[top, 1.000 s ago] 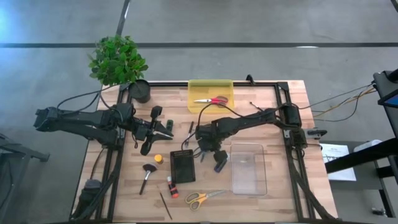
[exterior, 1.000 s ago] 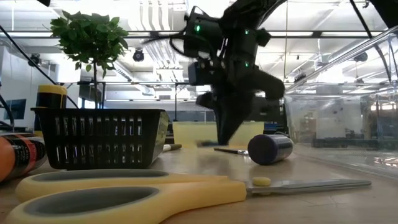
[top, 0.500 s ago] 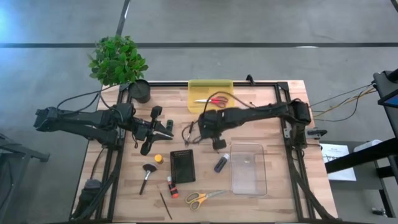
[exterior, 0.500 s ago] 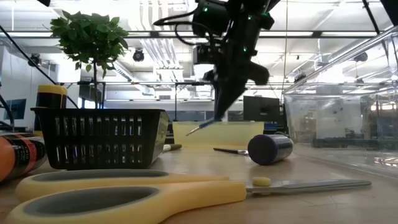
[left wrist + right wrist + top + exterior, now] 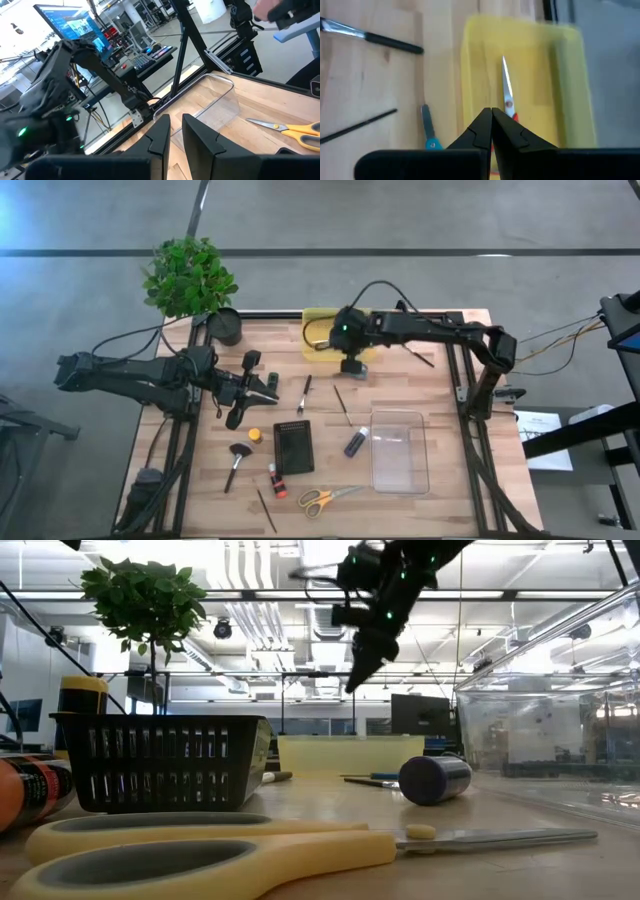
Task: Pick & Place Paint Supplies
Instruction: Put the blue scissors into the yellow bin
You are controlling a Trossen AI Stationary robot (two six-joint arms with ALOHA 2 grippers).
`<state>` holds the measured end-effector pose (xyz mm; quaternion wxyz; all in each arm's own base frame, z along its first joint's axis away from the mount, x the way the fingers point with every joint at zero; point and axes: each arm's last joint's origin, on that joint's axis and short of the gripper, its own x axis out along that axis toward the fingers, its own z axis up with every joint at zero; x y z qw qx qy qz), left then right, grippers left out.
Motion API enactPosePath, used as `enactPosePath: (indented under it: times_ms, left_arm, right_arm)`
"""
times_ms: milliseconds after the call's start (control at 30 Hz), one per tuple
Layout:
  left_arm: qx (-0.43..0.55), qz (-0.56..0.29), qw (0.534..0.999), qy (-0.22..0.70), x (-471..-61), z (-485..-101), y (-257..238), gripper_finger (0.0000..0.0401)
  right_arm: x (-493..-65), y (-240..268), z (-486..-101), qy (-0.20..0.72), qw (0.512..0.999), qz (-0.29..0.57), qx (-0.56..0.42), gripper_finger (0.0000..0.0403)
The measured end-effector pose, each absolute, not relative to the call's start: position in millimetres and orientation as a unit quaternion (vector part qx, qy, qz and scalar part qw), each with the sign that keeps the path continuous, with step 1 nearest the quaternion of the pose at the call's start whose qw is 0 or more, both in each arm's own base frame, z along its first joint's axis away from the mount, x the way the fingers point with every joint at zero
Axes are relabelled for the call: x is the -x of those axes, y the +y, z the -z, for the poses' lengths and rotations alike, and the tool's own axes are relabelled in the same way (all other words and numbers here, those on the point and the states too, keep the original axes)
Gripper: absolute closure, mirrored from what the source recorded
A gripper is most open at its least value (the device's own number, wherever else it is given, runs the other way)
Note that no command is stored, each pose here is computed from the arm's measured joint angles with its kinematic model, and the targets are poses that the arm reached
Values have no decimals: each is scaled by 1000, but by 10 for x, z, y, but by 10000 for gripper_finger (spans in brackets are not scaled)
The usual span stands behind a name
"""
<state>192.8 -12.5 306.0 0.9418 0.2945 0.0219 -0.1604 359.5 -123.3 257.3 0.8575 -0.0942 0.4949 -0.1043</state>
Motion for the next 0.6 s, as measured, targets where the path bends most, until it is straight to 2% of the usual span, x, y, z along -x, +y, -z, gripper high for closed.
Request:
enactPosePath:
  times_ms: [133, 333, 600]
  left_arm:
    - [-293, 161, 942, 24, -1928, -3055, -125, 344]
    - [-293, 162, 942, 27, -1926, -3050, -125, 344]
    - [-293, 162, 942, 27, -1927, -3049, -125, 344]
  right_arm:
    - [-3560, -1239, -2502, 503, 861, 58, 47, 395]
    - [-3596, -932, -2402, 522, 850, 11, 66, 394]
    - [-3506, -725, -2136, 562, 826, 2, 39, 394]
